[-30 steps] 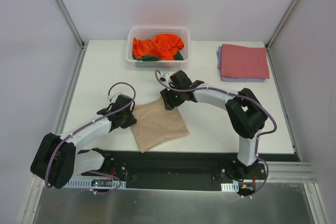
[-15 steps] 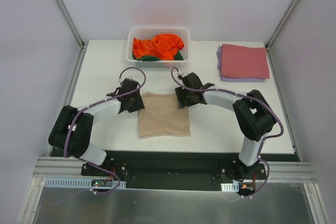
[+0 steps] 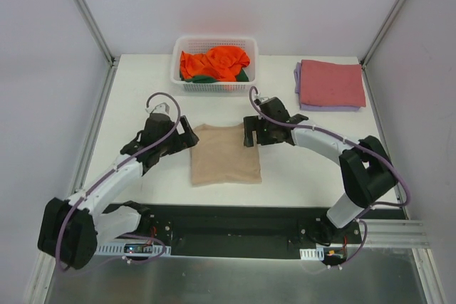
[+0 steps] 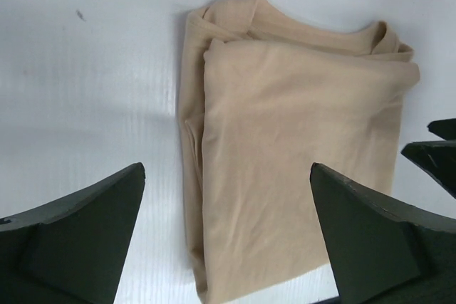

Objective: Fold and stack the t-shirts
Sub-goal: Smooth out wrinkles on the folded tshirt, then put the neatly folded tshirt into the corner of the board with the right arm

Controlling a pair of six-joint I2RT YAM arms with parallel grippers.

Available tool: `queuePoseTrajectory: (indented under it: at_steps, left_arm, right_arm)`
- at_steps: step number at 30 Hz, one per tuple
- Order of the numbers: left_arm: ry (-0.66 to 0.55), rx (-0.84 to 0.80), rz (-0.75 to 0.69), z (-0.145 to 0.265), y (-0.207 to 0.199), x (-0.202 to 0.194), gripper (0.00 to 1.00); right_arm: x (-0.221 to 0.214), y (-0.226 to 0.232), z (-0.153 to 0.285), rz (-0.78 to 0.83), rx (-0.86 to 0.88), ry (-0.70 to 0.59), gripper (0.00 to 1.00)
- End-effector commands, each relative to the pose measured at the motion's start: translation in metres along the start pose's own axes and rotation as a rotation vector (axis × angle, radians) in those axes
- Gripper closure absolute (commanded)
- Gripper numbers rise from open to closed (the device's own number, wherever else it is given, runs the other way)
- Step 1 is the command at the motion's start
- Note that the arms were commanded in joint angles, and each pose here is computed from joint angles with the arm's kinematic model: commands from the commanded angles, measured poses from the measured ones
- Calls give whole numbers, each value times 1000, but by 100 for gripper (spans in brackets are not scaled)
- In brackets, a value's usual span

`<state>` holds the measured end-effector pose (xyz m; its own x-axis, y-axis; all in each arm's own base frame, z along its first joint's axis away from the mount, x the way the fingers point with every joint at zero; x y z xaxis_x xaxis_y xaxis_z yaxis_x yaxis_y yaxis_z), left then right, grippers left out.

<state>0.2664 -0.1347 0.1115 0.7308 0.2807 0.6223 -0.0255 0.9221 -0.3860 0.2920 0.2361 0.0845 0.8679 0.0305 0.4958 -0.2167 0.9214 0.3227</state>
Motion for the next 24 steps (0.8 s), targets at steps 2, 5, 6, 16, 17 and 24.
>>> queuePoseTrajectory:
  at_steps: [2,5,6,16,17,24]
  left_arm:
    - [-39,95,69,26,32,-23,1]
    - [-68,127,93,35,44,-31,1]
    - [-69,135,97,36,47,-34,1]
    - [-64,176,97,36,56,-39,1]
    - [-62,181,97,36,57,-39,1]
    - [-94,219,93,40,65,-38,1]
  right_arm:
    - [-29,6,-8,-29,-31,98,11]
    - [-32,8,-18,-18,-60,113,11]
    - [-32,11,-21,-14,-65,116,12]
    - [-47,15,-47,29,-243,154,27]
    - [-50,14,-50,30,-259,162,33]
    - [-40,-2,-58,153,-388,142,87]
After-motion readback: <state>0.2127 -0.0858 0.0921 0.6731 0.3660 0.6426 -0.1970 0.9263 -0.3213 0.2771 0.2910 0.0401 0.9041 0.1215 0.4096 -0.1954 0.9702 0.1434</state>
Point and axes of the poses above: each gripper's point midway between its finger pads, its own z axis back along the fingers, its own y axis along the line the jaws close on, x = y × z, the point moved 2 cm from there along z, back along the fingers, and after that the axes turned 7 degrees about -z, right-handed, at the moved point
